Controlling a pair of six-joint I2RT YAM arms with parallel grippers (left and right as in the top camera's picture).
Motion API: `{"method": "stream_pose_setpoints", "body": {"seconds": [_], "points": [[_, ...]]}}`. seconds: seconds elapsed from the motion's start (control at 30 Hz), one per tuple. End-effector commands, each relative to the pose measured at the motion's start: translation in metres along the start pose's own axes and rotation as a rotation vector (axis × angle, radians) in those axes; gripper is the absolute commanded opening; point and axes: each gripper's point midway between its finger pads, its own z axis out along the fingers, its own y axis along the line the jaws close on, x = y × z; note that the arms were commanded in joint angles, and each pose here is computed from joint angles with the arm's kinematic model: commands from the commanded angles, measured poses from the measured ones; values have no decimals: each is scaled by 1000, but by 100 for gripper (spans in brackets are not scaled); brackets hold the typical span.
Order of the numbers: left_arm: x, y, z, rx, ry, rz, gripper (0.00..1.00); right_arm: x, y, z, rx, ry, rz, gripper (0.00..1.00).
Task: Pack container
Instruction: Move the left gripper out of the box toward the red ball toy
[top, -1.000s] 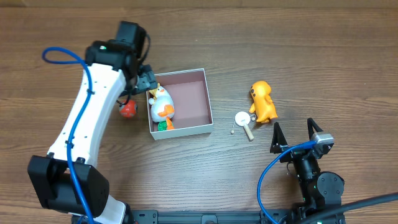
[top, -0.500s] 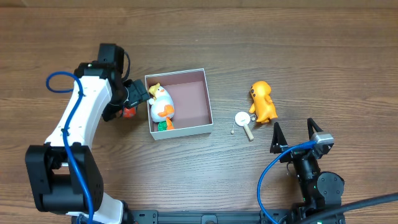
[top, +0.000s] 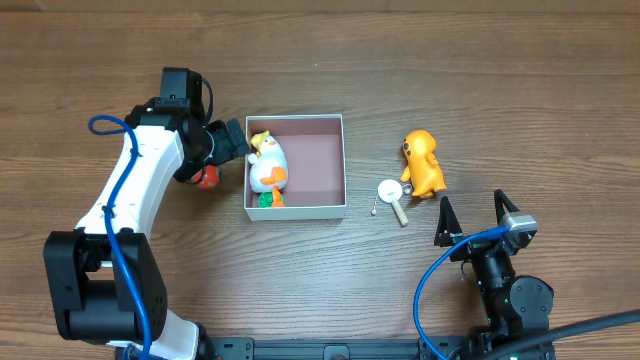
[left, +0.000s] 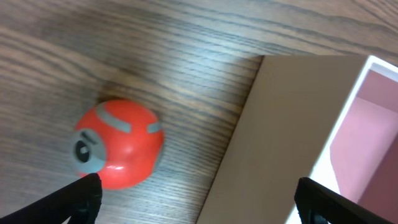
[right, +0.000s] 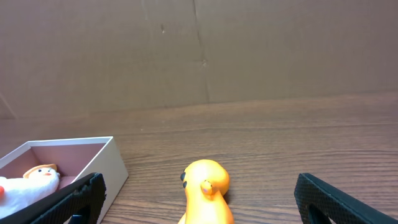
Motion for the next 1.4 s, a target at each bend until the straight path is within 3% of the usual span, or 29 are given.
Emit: {"method": "stream_pose_setpoints", "body": {"seconds": [0.0, 0.53, 1.0, 1.37], "points": [[3, -6, 2, 27, 12, 61, 100, 1, 0, 0, -2, -5, -4, 100], [-22, 20, -20, 7, -45, 6, 100, 1, 0, 0, -2, -5, -4, 100], [-18, 47, -22, -139, -32, 91, 100, 1, 0, 0, -2, -5, -4, 100], [7, 65, -25, -225, 72, 116, 100, 1, 0, 0, -2, -5, -4, 100]]}}
